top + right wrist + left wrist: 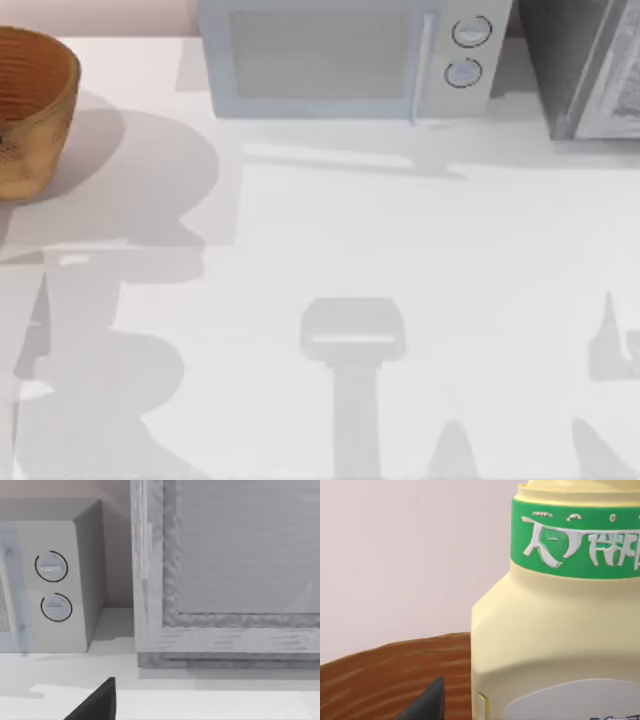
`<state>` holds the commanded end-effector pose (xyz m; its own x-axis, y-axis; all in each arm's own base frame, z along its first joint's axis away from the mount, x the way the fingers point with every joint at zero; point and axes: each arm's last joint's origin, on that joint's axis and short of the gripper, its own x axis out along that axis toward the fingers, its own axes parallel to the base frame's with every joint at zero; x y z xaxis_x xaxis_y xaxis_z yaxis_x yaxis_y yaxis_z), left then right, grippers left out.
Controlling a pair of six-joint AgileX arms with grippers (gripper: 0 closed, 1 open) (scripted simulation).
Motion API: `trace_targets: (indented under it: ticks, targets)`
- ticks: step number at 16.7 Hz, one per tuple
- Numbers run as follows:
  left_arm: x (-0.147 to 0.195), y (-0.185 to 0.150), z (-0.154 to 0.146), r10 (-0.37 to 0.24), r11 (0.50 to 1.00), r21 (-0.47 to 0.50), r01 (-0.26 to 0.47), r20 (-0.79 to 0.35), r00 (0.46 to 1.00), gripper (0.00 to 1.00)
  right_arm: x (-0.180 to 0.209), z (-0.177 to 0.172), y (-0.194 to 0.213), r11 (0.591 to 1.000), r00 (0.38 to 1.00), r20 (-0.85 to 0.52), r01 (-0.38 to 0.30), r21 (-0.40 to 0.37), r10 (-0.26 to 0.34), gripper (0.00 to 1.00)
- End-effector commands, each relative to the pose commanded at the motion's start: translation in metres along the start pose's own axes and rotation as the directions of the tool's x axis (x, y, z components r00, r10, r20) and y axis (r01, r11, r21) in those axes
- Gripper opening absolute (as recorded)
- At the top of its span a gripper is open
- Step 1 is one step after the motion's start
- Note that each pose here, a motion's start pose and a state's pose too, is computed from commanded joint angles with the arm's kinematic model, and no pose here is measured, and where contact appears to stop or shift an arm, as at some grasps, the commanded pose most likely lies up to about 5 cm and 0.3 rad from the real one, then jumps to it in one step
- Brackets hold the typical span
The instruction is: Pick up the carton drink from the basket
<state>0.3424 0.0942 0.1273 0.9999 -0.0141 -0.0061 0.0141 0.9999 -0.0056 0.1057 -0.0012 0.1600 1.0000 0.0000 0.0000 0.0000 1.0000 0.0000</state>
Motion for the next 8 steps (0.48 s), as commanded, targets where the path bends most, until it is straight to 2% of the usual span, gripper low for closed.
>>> trace_targets:
  ticks: [4, 8]
  targets:
    - [0.000, -0.001, 0.007, -0.001, 1.000, 0.012, 0.001, 0.023, 1.000, 1.00, 0.000, 0.000, 0.000, 1.000, 1.000, 0.000, 0.000, 0.000, 0.000, 1.00]
    - [0.010, -0.001, 0.001, 0.000, 1.000, 0.000, 0.000, -0.001, 1.000, 1.00, 0.000, 0.000, 0.000, 1.000, 1.000, 0.000, 0.000, 0.000, 0.000, 1.00]
